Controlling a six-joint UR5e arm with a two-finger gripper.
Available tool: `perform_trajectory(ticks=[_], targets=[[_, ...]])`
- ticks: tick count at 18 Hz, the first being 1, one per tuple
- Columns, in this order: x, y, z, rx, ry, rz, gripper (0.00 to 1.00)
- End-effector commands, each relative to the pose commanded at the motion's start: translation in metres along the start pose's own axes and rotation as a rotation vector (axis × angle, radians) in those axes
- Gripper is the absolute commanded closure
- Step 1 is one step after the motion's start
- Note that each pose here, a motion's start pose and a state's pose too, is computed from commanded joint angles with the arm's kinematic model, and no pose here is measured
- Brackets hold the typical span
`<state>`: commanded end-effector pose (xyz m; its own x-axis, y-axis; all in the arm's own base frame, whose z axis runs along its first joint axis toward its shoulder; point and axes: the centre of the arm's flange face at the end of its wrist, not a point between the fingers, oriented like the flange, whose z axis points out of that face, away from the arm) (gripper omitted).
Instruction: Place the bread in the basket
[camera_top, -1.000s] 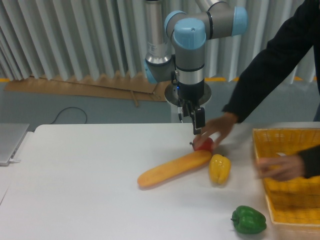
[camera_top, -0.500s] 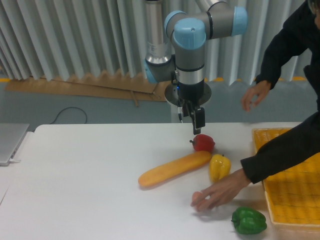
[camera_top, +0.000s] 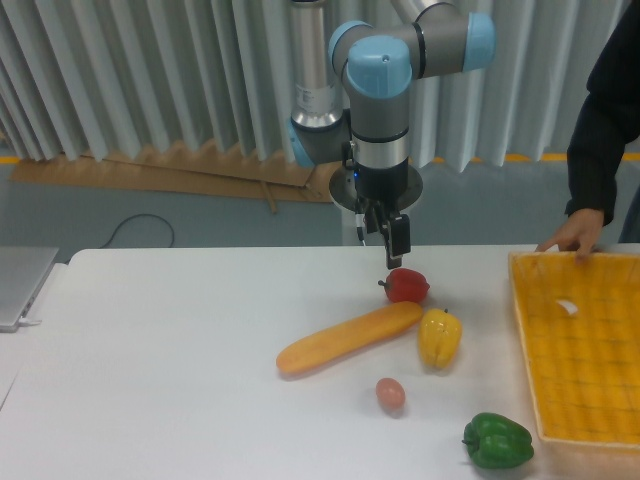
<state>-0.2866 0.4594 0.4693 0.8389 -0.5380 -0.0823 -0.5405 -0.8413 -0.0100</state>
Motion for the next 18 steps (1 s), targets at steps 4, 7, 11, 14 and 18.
perform_trajectory(ticks=[4, 7, 11, 14, 18], targets=[[-0.003, -0.001, -0.003, 0.006, -0.021, -0.002, 0.0], [-0.003, -0.004, 0.0, 0.006, -0.019, -0.01, 0.0], [-0.004, -0.024, 0.015, 0.009, -0.018, -0.089, 0.0], [-0.006, -0.05, 0.033, 0.021, -0.047, -0.109, 0.0], [-0.014, -0.062, 0.052, 0.014, -0.027, -0.082, 0.0]])
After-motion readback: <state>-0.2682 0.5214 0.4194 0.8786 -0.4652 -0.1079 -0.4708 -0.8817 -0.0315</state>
